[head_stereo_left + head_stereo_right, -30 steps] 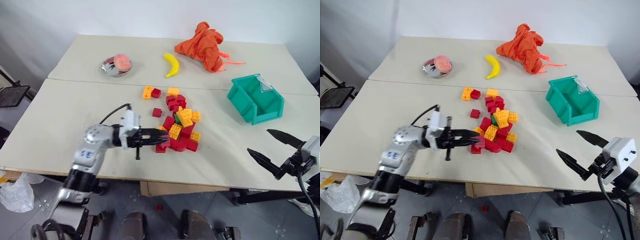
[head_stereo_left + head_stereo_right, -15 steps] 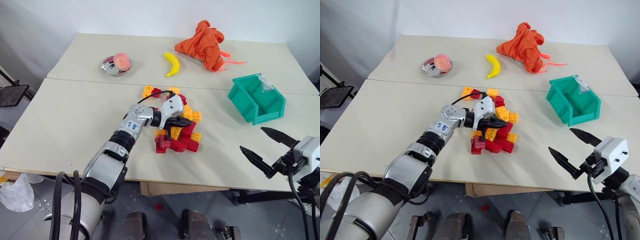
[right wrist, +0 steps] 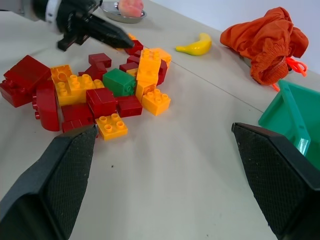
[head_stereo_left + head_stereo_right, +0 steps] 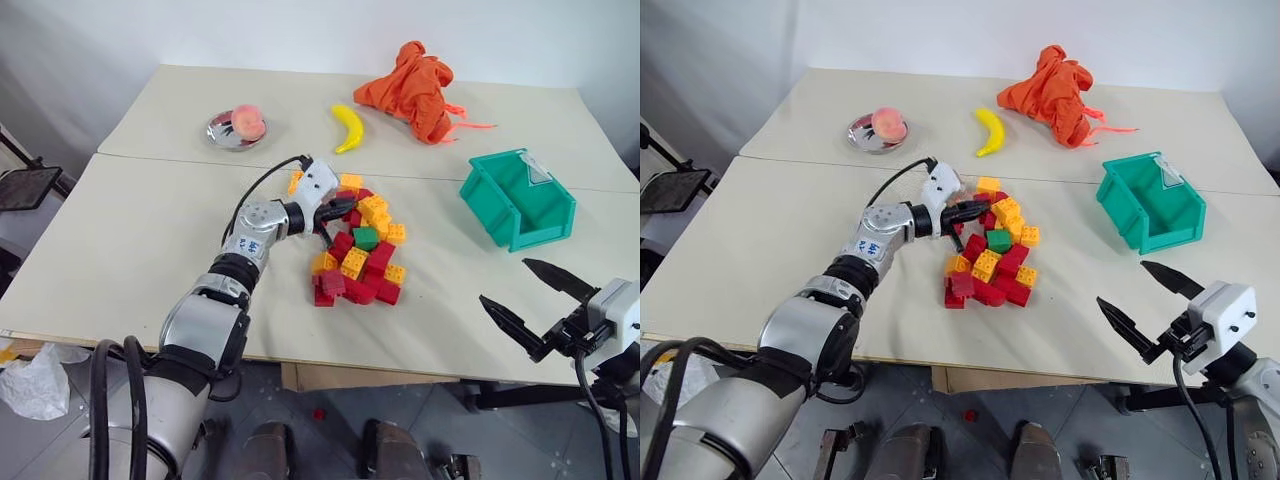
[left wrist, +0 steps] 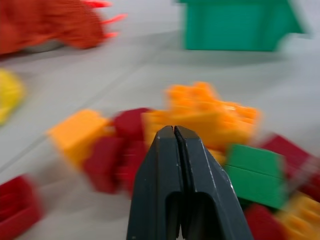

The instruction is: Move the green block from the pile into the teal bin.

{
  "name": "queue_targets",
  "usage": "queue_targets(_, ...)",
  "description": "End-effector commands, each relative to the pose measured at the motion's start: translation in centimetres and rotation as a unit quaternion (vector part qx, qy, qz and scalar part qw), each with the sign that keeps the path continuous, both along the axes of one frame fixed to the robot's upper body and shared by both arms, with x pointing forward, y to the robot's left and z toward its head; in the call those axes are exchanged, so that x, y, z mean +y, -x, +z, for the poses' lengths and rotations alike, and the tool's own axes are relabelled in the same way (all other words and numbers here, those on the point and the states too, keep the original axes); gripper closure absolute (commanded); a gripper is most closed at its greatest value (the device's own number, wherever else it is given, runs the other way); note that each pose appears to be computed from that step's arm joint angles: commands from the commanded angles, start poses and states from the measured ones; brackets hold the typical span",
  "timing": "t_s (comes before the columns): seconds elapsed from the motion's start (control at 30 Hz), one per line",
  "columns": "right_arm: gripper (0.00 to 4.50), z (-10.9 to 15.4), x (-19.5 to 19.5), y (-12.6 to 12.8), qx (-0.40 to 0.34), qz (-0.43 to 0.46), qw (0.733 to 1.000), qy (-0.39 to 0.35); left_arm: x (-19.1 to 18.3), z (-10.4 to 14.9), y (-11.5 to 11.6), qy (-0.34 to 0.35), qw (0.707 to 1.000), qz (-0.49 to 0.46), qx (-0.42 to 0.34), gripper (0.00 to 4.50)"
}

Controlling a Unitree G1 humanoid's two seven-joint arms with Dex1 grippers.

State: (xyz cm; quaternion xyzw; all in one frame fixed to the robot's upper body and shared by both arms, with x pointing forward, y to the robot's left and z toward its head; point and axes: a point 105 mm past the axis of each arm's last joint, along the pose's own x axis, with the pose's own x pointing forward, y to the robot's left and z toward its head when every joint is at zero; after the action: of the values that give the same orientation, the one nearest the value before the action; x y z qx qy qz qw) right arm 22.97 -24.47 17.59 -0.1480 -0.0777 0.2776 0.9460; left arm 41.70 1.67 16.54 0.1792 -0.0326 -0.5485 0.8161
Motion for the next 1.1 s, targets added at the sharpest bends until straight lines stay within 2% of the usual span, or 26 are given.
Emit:
queue_targets(0.03,0.0,0.9,0.6,0.2,-0.022,0.008,1.0,0.002,-0.4,-0.2,1.7,-0.045,0.996,-0.077,-0.026,4.47)
queue_targets(0.13,0.0,1.0,0.8,0.1,-0.023,0.013,1.0,0.002,0.5,-1.8,3.0,-0.094,0.988,-0.123,-0.027,4.47)
queue_targets(0.23,0.0,1.0,0.9,0.1,-0.022,0.017,1.0,0.003,2.3,-2.5,3.7,-0.105,0.984,-0.141,-0.014,4.47)
queue_targets(0.43,0.0,1.0,1.1,0.0,-0.019,0.023,1.0,0.002,8.6,-1.0,3.6,-0.044,0.996,-0.076,-0.001,4.47)
queue_targets(0.57,0.0,0.8,1.4,-0.3,-0.014,0.029,0.999,-0.001,12.5,0.0,3.3,-0.036,0.999,-0.019,-0.003,4.47)
queue_targets(0.73,0.0,0.5,1.5,-0.8,-0.011,0.034,0.999,-0.003,15.8,0.1,3.7,-0.058,0.998,0.017,0.006,2.99)
queue_targets(0.83,0.0,0.5,1.5,-0.9,-0.01,0.036,0.999,-0.004,15.7,0.1,4.1,-0.06,0.998,0.01,0.012,2.08)
queue_targets(0.9,0.0,0.5,1.5,-1.0,-0.01,0.037,0.999,-0.004,14.8,0.1,4.1,-0.058,0.998,0.002,0.018,1.38)
queue_targets(1.03,0.0,0.5,1.4,-1.2,-0.008,0.038,0.999,-0.004,10.1,1.0,3.8,-0.034,0.998,-0.038,0.03,0.27)
queue_targets(1.1,0.0,0.5,1.4,-1.3,-0.008,0.038,0.999,-0.003,7.1,1.5,3.2,-0.031,0.998,-0.048,0.039,0.27)
